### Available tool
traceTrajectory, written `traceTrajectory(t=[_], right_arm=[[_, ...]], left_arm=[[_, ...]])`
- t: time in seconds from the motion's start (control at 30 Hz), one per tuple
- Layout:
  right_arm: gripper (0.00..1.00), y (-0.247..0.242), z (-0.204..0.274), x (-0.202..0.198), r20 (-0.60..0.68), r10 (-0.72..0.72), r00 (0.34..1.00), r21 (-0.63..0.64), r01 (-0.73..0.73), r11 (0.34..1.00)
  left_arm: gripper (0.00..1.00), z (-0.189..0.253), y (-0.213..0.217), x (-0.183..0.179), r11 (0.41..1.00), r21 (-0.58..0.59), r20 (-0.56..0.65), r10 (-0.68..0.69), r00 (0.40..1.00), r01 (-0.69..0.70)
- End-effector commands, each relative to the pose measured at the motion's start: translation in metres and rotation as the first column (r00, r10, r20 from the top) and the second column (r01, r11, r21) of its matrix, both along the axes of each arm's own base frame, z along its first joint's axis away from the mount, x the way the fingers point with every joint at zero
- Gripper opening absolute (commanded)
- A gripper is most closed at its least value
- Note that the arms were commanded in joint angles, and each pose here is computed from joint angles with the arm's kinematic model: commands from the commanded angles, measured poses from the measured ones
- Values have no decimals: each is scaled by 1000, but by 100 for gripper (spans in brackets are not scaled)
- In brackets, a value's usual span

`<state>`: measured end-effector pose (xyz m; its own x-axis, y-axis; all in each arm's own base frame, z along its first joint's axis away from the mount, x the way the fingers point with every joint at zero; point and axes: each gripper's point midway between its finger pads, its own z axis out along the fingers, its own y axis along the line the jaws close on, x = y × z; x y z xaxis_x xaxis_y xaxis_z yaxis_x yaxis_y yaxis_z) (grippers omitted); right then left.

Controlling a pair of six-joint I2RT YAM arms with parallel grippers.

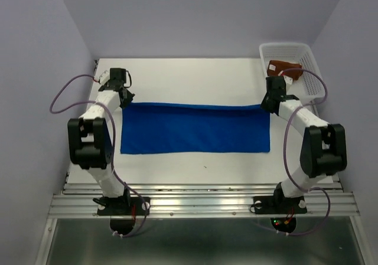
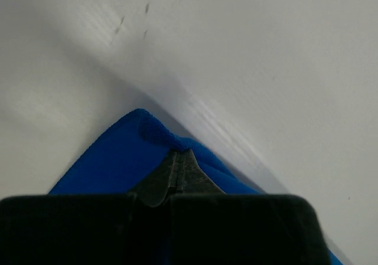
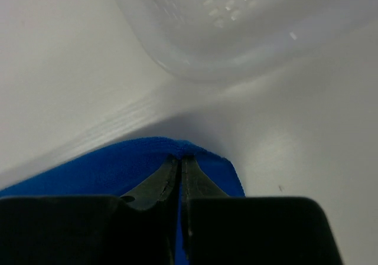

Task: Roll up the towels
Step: Flatten the towel, then fold the towel

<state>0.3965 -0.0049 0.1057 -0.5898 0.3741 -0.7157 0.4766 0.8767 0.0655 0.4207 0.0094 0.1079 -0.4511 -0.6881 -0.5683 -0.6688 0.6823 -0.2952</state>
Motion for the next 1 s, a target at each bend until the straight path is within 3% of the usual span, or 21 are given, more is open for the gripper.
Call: traceTrajectory(t=[0.0, 0.13, 0.33, 0.97], right_arm=[[1, 16, 56, 87, 234, 107, 966, 42, -120, 992], [1, 22, 43, 120, 207, 167, 964, 12, -174, 985], [1, 23, 39, 120, 201, 178, 963, 36, -189, 981], [1, -10, 18, 41, 41, 126, 991, 40, -128, 991]], left_arm=[[0, 30, 27, 69, 1000, 11, 117, -27, 993, 26], [0, 10, 33, 104, 997, -6, 77, -81, 994, 82], [0, -1, 29, 97, 994, -17, 57, -106, 993, 107], [0, -20, 36, -36, 999, 8, -90, 32, 995, -32]])
